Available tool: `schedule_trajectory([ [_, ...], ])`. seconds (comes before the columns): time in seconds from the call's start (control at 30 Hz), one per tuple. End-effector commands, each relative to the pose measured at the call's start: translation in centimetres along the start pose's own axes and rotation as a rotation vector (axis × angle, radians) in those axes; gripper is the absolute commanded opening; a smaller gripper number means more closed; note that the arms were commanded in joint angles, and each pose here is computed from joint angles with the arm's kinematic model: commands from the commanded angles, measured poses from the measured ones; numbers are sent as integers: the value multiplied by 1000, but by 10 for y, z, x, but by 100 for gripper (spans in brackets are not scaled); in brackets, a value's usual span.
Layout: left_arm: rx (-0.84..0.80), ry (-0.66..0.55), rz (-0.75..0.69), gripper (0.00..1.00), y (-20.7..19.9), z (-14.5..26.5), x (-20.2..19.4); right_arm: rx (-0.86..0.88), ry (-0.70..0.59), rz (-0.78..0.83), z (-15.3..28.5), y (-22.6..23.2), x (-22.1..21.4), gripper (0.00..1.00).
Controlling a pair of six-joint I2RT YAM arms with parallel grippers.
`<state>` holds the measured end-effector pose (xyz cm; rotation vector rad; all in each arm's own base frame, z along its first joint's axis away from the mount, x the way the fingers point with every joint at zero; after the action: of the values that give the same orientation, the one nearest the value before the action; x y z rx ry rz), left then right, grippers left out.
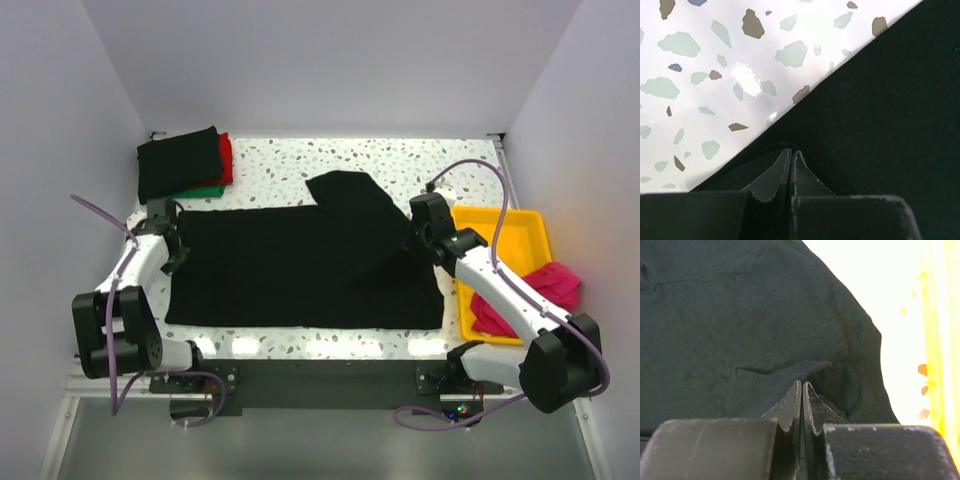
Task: Fold and stack the t-shirts
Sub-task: Fold the tshirt
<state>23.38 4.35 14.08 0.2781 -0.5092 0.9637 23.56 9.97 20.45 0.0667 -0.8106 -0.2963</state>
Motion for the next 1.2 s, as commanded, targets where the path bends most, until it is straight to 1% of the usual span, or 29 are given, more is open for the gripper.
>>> schedule_trajectory([
  [0.0, -24, -44, 13, 0, -7, 0, 14, 10, -68, -33, 0, 8, 17, 0],
  [0.13, -26, -40, 5, 1, -8, -3, 14, 16, -60, -37, -6, 11, 18, 0],
  [0.2, -27, -43, 4, 5, -8, -3, 14, 22, -57, -37, -9, 13, 20, 0],
  [0.27, -28, -44, 6, 6, -8, -3, 15, 37, -60, -41, -10, 17, 21, 0],
  [0.37, -29, -43, -1, 11, -7, -3, 14, 58, -59, -38, -12, 20, 22, 1],
  [0.47, -32, -36, -6, 31, -6, -4, 13, 33, -35, -25, -17, 17, 16, 8],
  [0.5, -39, -32, -7, 44, -6, -4, 12, 24, -25, -23, -19, 16, 14, 16],
  [0.57, -64, -32, -23, 53, -7, -1, 13, 15, -11, -14, -20, 14, 10, 22],
  [0.6, -91, -27, -26, 60, -9, 1, 13, 11, -6, -10, -19, 13, 8, 28],
  [0.67, -141, -35, -47, 66, -10, 7, 16, 14, 1, 2, -17, 11, 7, 32],
  [0.73, -226, -22, -63, 68, -16, 13, 18, 23, -2, 21, -15, 12, 11, 40],
  [0.83, -376, 16, -125, 70, -24, 21, 15, 70, 29, 59, -15, 22, 14, 46],
  [0.87, -442, 50, -147, 70, -26, 23, 9, 68, 45, 73, -20, 26, 13, 46],
  [0.9, -498, 53, -162, 70, -30, 26, 8, 81, 43, 92, -19, 35, 14, 46],
  [0.97, -552, 67, -212, 70, -35, 30, 1, 70, 48, 126, -21, 44, 13, 46],
  [1.0, -595, 74, -235, 70, -39, 34, -2, 76, 55, 160, -23, 58, 9, 45],
  [1.1, -655, 83, -335, 71, -49, 44, -15, 70, 56, 232, -27, 85, 2, 45],
  [1.17, -692, 90, -391, 71, -55, 51, -24, 61, 86, 243, -34, 93, -4, 45],
])
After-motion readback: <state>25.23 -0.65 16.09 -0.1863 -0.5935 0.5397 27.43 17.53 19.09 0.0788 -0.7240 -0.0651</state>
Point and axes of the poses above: each gripper's point midway between its finger pads, its own z axis back along the fingers, its own y axis along the line the jaws close on, x = y × z, the point moved 10 cm from there along z, back along the fingers, and after that the axes turned 1 degree about -z, right-handed, at the moved point
